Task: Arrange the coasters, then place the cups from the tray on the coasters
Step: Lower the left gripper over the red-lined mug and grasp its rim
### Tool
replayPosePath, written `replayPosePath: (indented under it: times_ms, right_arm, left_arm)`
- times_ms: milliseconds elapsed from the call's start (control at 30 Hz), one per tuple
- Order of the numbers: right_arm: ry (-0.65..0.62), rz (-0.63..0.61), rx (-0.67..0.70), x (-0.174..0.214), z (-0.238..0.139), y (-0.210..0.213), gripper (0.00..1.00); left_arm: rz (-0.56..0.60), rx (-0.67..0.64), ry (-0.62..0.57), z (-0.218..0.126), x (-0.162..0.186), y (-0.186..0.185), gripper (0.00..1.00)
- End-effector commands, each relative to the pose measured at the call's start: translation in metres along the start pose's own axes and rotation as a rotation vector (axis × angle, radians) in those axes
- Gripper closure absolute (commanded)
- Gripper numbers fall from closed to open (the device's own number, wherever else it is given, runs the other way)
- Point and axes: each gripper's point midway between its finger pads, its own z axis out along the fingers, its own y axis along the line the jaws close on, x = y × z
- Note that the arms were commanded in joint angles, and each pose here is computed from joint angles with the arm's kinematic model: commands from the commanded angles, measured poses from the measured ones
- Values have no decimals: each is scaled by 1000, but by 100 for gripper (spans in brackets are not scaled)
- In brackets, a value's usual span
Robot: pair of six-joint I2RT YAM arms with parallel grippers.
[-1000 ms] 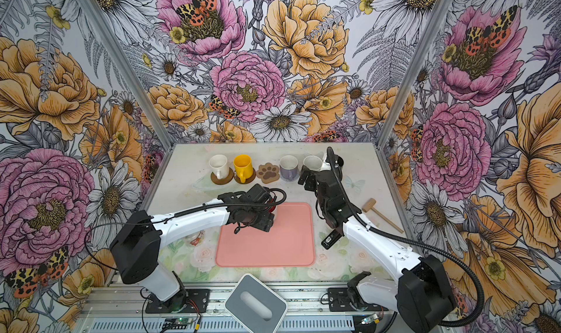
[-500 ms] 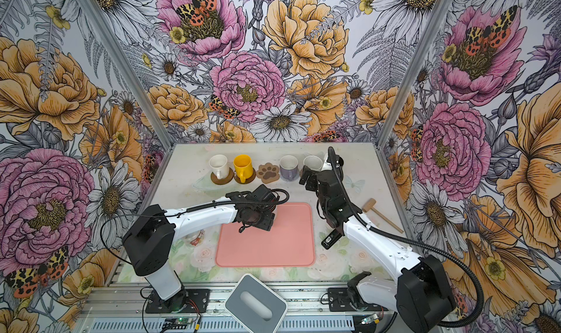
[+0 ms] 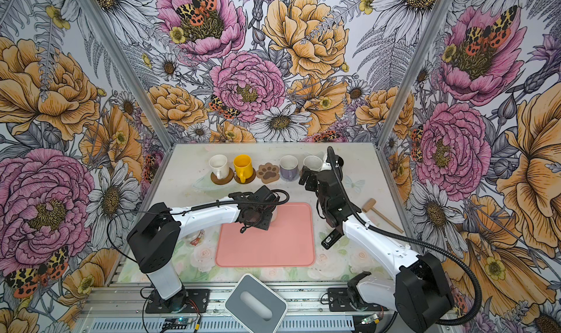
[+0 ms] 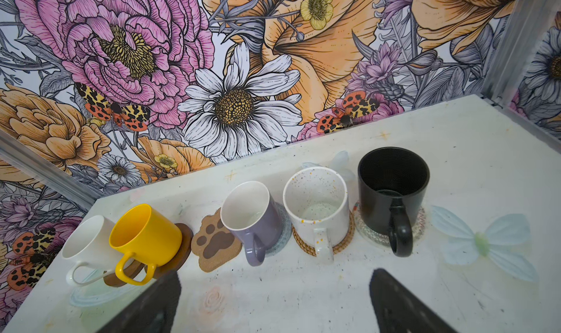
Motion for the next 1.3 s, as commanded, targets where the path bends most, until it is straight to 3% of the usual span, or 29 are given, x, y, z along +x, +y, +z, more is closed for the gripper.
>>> replayPosePath:
  times_ms: [0, 700, 1100, 1267]
  right_arm:
    - [-10, 19, -11, -3, 3, 1, 1]
    - [3, 29, -26, 0, 6, 3, 1]
    - [4, 31, -25, 0, 6, 2, 1]
    - [5, 31, -24, 0, 6, 1, 1]
  left_arm:
    - [-8, -12, -36, -1, -11, -3, 47]
    - [-14, 17, -32, 8, -13, -10, 56]
    - [-8, 16, -21, 11, -10, -10, 72]
    - [-7, 16, -18, 11, -9, -9, 84]
